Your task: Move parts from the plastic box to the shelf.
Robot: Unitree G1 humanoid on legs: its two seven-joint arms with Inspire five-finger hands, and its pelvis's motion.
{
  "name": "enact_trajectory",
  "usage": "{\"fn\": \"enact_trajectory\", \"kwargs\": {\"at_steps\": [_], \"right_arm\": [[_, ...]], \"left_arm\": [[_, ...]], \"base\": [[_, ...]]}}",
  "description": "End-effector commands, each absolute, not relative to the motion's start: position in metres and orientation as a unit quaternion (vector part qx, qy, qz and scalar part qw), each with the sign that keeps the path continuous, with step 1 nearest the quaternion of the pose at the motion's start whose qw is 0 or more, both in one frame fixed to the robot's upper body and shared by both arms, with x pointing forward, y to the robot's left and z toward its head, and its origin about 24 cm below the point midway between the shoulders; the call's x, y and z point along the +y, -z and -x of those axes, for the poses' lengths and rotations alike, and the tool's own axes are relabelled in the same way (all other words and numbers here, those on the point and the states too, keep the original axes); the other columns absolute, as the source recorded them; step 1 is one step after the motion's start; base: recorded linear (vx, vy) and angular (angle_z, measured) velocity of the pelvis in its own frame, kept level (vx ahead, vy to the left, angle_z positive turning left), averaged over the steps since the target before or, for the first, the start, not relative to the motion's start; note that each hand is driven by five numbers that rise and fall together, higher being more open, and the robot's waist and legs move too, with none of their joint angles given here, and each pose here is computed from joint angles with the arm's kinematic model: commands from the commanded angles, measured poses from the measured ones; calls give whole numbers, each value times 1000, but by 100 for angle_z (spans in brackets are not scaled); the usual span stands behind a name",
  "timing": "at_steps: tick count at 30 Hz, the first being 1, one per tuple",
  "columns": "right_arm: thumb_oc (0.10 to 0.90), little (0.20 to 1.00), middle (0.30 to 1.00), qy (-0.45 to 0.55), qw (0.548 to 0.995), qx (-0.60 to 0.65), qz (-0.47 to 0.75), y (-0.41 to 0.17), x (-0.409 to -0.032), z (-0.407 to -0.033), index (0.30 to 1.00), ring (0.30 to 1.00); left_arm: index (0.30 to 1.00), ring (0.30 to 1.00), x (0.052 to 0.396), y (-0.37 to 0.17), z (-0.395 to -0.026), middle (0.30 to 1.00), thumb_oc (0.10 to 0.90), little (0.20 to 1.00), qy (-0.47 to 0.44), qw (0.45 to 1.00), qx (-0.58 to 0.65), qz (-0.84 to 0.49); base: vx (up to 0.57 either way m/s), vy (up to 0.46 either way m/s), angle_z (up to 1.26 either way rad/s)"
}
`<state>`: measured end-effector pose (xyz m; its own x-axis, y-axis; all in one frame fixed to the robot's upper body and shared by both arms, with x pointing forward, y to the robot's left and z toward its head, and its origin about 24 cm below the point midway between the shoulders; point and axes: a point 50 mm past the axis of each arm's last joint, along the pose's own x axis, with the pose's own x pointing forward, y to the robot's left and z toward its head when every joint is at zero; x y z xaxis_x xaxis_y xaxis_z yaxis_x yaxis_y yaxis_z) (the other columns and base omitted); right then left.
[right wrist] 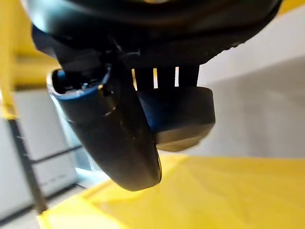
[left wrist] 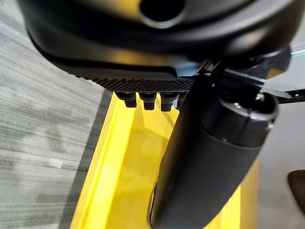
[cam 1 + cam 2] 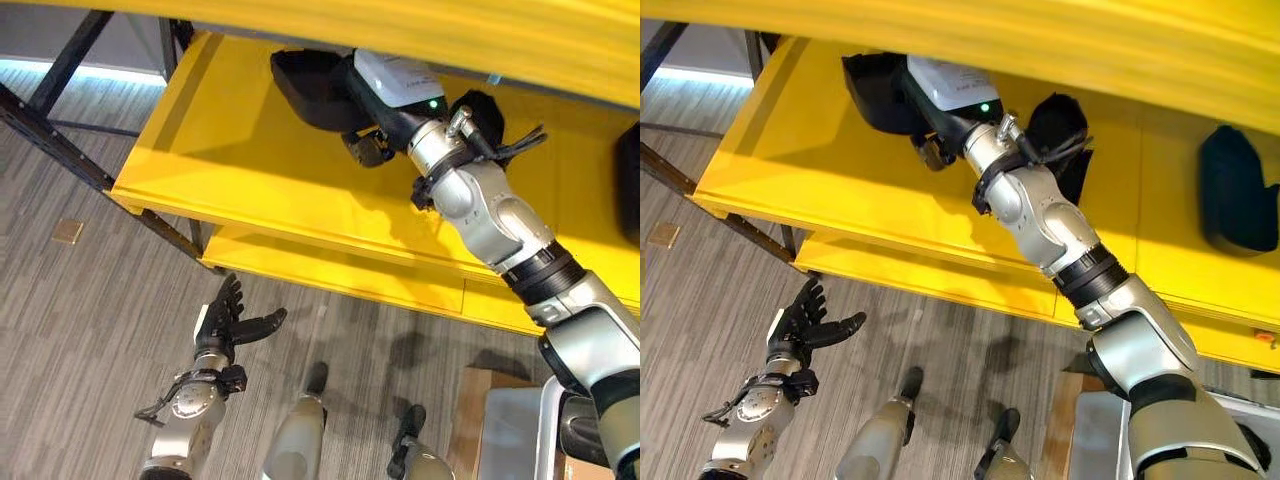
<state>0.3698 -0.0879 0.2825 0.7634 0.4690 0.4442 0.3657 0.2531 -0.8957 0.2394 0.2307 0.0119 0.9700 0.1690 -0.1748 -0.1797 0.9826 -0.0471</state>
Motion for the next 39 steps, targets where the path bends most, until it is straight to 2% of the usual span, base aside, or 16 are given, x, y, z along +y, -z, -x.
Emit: {"fn": "enact_trajectory", "kwargs": {"at_steps": [1,16,24,39], "right_arm": [[400,300,300,26,665,-501,553,-366,-56,-335,300,300],[400,300,300,80,660,-402,629,-368,-80,-372,300,300],[400,300,300,98,650,-373,654,-365,-88,-381,300,300],[400,300,300,125,658,-325,668,-362,-104,-394,300,300]], "left_arm": [[1000,1000,241,-62,-245,1000,900,1000,-69,997,-34,1],[1000,1000,242,-67,-244,1000,900,1000,-61,997,-45,10],[1000,1000,241,-69,-245,1000,900,1000,-58,997,-50,13],[1000,1000,240,-69,-247,1000,900,1000,-53,997,-48,11]], "base": [[-22,19,8],[-8,11,4],[-1,4,0],[0,0,0]]}}
